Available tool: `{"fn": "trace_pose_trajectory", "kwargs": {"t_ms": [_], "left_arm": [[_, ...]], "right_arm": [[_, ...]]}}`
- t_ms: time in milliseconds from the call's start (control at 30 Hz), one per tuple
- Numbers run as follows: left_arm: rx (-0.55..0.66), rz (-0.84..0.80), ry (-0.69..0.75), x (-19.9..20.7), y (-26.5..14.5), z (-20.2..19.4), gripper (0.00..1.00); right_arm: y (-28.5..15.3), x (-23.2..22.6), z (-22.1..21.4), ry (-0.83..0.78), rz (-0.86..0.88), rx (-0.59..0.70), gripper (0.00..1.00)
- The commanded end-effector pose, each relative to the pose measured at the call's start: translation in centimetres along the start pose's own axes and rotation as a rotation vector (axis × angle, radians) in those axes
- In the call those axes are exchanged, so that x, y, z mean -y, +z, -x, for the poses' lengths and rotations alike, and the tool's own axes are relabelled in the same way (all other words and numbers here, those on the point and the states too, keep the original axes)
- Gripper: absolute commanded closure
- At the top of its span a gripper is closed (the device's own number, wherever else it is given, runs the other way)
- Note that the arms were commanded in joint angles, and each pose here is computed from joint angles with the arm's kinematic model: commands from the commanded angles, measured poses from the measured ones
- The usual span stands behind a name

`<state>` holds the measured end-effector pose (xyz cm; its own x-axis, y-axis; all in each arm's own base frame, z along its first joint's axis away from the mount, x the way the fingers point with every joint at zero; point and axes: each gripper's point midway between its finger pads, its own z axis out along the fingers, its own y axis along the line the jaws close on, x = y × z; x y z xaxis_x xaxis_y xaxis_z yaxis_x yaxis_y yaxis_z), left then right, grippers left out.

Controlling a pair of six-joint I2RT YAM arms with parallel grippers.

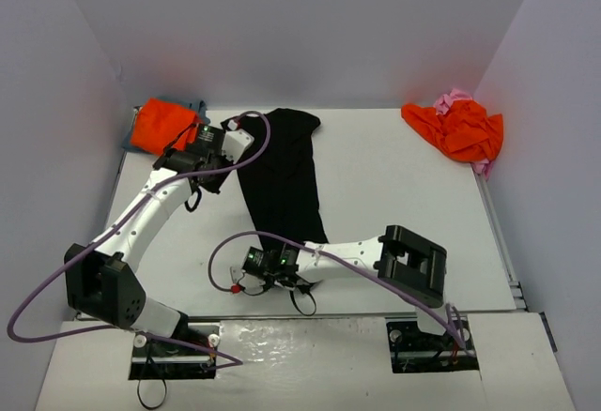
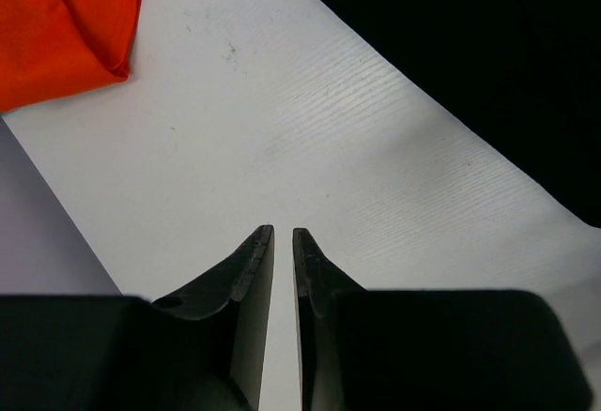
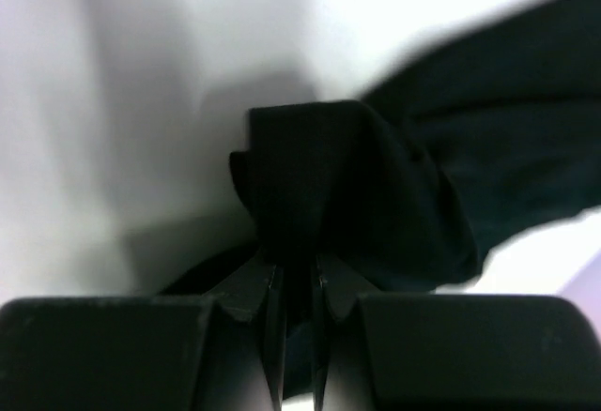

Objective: Fold and stack the t-shirts

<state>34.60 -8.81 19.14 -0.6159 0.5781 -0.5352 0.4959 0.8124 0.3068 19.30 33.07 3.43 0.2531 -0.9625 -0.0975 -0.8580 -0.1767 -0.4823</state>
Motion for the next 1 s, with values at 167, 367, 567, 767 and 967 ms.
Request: {"fn": "trace_pose_trajectory", "kwargs": {"t_ms": [167, 367, 567, 767, 967], "left_arm": [[0.101, 0.081, -0.028, -3.1, -3.2, 4.3, 0.88], [0.091, 0.080, -0.030, -3.4, -3.0, 4.9, 0.88], [0.102, 0.073, -0.039, -3.5, -2.8, 5.0, 0.88], [0.132, 0.079, -0.042, -3.4, -3.6, 4.3, 0.88], [0.150, 0.095, -0.053, -3.8, -4.6, 3.8, 0.88]], "right_arm": [[-11.8, 10.3, 1.0, 0.053, -0.316, 0.128, 1.00], [-15.8, 13.1, 3.6, 0.068, -0.373, 0.195, 1.00], [-16.8, 11.6, 8.0, 0.013, -0.294, 0.258, 1.00], [-17.1, 9.2, 9.4, 0.003, -0.185, 0.307, 1.00], [-17.5, 7.6, 10.6, -0.043, -0.139, 0.322, 1.00]]}}
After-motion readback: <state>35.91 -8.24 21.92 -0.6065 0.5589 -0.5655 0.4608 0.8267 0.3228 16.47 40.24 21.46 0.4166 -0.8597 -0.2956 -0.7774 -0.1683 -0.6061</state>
